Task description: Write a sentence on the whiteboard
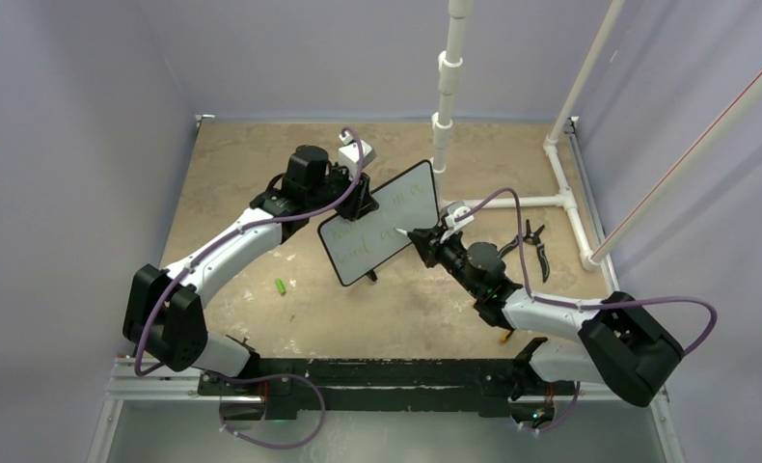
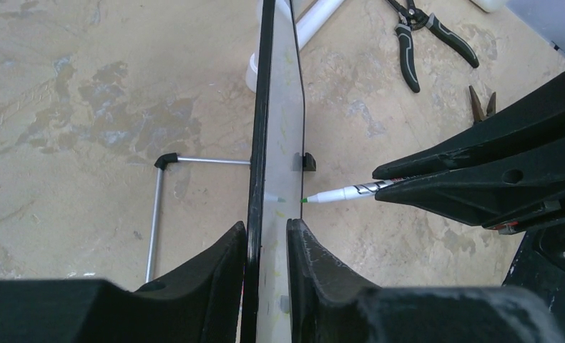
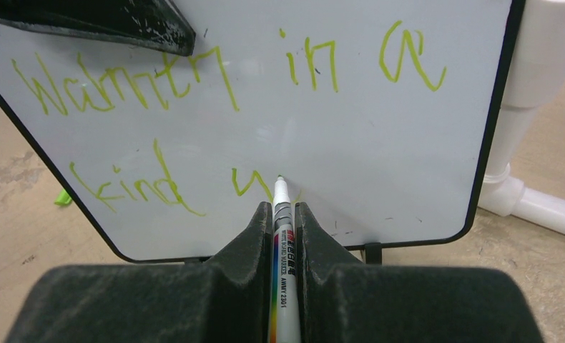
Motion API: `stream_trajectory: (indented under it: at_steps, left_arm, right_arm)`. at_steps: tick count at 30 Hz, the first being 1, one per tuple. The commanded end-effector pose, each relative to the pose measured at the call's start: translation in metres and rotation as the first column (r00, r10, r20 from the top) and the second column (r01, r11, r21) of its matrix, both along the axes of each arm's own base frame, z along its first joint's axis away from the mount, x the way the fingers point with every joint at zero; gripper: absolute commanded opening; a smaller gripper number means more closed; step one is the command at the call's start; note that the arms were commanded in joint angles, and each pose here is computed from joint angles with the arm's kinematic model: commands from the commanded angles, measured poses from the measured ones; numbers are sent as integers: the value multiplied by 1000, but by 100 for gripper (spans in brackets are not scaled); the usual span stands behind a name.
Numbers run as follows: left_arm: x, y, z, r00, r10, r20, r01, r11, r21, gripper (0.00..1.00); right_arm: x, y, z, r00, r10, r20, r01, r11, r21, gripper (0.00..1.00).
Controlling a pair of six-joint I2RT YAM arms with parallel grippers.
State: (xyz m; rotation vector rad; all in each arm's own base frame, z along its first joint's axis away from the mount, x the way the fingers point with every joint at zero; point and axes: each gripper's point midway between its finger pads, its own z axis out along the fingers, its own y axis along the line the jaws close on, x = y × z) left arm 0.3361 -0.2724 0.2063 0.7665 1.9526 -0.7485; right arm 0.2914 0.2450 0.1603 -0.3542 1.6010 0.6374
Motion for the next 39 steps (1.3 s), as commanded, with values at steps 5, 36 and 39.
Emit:
stream_trajectory:
  at_steps: [5,36,39]
  left_arm:
    - [0,-3,7,999,-38,31,38,999,-5,20]
    - [-3,-5,5,998,-63,28,63,998,-9,0]
    - [-2,-5,4,998,-58,29,58,998,-6,0]
  right_arm:
    - [7,4,13,999,0,40,0,1000,13,0]
    - [12,18,-11,999,39,-33,-40,999,-33,0]
    - [11,19,-14,998,42,-44,-44,998,-37,0]
